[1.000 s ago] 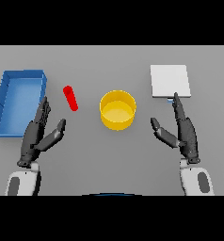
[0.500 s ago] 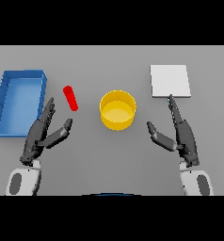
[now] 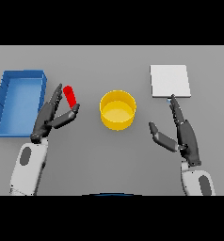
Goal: Pick up the red beaker and tilt it to pour out 1 green nut into yellow bowl. Pick up the yellow bowl and place it on the metallic measuring scale.
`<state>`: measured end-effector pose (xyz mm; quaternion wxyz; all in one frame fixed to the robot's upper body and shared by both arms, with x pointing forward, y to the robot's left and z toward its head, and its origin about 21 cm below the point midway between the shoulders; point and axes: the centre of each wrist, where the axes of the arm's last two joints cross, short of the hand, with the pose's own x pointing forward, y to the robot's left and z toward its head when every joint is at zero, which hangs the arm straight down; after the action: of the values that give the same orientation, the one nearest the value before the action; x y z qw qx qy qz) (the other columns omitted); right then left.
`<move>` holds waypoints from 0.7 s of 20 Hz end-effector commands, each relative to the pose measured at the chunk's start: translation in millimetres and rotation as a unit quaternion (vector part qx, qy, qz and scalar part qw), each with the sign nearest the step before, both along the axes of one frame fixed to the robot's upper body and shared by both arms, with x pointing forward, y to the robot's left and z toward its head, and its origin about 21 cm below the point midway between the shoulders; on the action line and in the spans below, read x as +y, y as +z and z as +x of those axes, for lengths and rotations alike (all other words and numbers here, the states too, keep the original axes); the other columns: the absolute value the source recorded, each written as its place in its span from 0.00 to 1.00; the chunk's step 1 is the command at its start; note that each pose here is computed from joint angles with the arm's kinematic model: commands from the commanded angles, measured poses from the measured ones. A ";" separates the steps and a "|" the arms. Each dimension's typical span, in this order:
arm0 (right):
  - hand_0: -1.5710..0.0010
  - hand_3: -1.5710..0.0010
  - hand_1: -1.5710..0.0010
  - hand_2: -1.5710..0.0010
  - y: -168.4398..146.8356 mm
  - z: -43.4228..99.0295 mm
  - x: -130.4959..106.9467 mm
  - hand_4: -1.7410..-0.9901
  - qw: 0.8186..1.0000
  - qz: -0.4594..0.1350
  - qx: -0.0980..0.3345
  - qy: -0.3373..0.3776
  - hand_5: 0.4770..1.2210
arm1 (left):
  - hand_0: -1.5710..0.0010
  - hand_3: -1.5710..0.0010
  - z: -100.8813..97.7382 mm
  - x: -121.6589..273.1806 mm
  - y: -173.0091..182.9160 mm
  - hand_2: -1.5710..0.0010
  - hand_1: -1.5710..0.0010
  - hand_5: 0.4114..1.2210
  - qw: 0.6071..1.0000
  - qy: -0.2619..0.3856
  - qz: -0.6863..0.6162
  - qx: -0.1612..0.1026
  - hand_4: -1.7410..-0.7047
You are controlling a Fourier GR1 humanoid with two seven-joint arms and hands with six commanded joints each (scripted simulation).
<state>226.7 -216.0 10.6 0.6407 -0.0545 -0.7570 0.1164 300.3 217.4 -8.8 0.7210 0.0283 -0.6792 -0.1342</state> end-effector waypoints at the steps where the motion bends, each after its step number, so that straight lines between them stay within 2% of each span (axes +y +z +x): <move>1: 1.00 1.00 1.00 1.00 0.7 1.1 0.0 0.69 1.000 -0.005 0.001 -0.004 0.20 | 1.00 1.00 6.1 2.4 1.1 1.00 1.00 0.28 1.000 -0.001 0.001 -0.004 0.53; 5: 1.00 1.00 1.00 1.00 1.3 0.5 0.3 0.68 1.000 -0.001 0.007 -0.001 0.21 | 1.00 1.00 22.9 -6.9 -0.8 1.00 1.00 0.30 1.000 -0.006 0.017 -0.011 0.52; 7: 1.00 1.00 1.00 1.00 0.8 3.6 -1.6 0.68 1.000 0.003 0.012 -0.004 0.21 | 1.00 1.00 33.9 -15.7 0.6 1.00 1.00 0.31 1.000 -0.004 0.025 -0.004 0.52; 11: 1.00 1.00 1.00 1.00 3.0 -1.7 0.1 0.67 1.000 0.002 0.003 -0.004 0.22 | 1.00 1.00 45.6 -18.0 -4.7 1.00 1.00 0.32 1.000 0.003 0.030 0.004 0.52; 14: 1.00 1.00 1.00 1.00 3.2 -1.4 -4.4 0.66 1.000 0.002 0.010 -0.011 0.22 | 1.00 1.00 54.5 -17.9 -6.6 1.00 1.00 0.35 1.000 0.006 0.010 -0.007 0.48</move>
<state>225.3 -220.4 13.8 0.6498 -0.0608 -0.7499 0.1082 355.1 199.5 -15.2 0.7172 0.0410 -0.6822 -0.1361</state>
